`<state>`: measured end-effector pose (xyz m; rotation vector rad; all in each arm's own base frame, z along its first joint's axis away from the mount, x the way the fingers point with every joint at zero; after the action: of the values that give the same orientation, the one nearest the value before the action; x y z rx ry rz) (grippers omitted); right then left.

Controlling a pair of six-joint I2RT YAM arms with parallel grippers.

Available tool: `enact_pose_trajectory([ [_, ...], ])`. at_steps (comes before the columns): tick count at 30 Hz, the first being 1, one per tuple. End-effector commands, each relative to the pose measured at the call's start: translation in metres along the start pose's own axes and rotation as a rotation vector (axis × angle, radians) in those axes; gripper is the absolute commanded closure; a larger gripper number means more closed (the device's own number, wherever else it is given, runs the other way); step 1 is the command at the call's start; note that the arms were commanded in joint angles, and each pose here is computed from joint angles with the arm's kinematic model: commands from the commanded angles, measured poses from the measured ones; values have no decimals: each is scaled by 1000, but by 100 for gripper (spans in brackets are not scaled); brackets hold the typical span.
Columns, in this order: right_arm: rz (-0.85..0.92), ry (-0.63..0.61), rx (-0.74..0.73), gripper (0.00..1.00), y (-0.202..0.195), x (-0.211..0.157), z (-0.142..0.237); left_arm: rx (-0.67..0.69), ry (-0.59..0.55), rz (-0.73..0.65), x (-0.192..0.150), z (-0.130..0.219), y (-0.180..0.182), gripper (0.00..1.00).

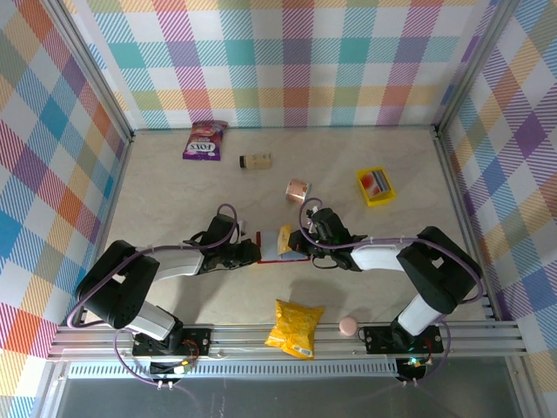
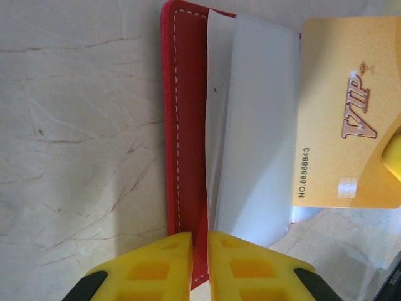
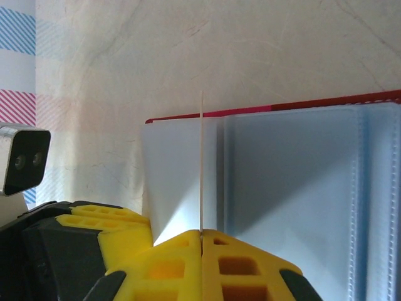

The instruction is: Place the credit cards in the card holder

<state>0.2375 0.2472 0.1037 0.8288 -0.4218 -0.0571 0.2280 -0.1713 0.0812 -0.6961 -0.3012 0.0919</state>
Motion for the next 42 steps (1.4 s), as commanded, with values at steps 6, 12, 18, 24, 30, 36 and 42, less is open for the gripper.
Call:
enact_pose_trajectory([
  [6,-43,11,-17,100,-11,-9,-6,12,7,-3,2,-1,3,85],
  [12,-38,18,-34,100,-10,-8,-4,14,11,-2,1,-3,3,86],
  [18,-52,4,-73,100,-14,-9,2,17,7,-5,2,-2,3,85],
  [24,-47,35,-84,100,-13,-13,1,19,8,-6,2,-2,3,86],
  [30,-42,70,-82,100,-12,-19,-5,20,5,-6,2,-2,3,86],
  [36,-43,82,-123,100,-14,-20,-5,22,8,-5,1,-2,4,86],
  [42,-32,103,-162,100,-16,-21,-5,24,9,-4,2,-3,4,86],
])
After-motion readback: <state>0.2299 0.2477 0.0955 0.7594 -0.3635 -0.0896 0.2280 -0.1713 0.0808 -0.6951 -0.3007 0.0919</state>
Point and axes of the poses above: each hand's point on the last joint's axis, 136 mm out from that joint toward the fingers, its own z axis back along the fingers, its own y axis along the line the jaws close on, x = y × z, the point moved 8 cm from there along z, back along the fingers
